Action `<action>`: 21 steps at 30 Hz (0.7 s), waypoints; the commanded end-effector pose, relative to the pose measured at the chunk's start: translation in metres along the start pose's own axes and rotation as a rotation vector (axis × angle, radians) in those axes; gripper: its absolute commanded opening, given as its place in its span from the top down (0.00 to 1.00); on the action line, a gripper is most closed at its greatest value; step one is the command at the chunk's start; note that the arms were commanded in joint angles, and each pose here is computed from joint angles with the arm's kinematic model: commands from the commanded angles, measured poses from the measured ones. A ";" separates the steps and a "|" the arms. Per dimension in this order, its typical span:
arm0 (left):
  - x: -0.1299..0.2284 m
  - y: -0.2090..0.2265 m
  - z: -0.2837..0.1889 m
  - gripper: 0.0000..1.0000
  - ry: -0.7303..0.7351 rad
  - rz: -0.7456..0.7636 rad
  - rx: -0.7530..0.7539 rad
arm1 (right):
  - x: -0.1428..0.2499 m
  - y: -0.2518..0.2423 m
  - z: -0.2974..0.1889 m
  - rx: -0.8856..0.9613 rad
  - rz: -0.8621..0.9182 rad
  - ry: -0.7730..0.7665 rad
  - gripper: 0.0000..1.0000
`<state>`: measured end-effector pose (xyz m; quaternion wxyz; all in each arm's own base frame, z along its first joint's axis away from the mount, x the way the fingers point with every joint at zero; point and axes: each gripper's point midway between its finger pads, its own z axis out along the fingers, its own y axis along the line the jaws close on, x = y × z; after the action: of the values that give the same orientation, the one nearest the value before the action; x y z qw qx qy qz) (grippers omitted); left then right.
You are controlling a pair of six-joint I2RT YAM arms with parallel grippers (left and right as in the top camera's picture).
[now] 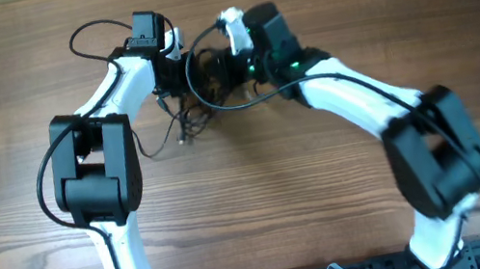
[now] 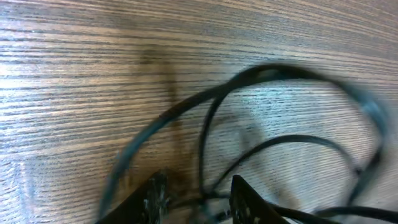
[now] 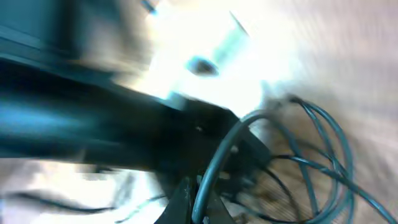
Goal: Untangle cables
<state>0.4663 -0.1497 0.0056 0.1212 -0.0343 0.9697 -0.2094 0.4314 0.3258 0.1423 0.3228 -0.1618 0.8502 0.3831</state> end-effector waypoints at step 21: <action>0.000 0.013 -0.012 0.53 0.024 -0.074 0.065 | -0.098 0.128 -0.150 -0.232 -0.363 -0.298 0.96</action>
<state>0.4651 -0.1477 0.0071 0.1149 -0.0377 0.9679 -0.2202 0.3922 0.3173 0.2851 0.4230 -0.2735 0.7463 0.4351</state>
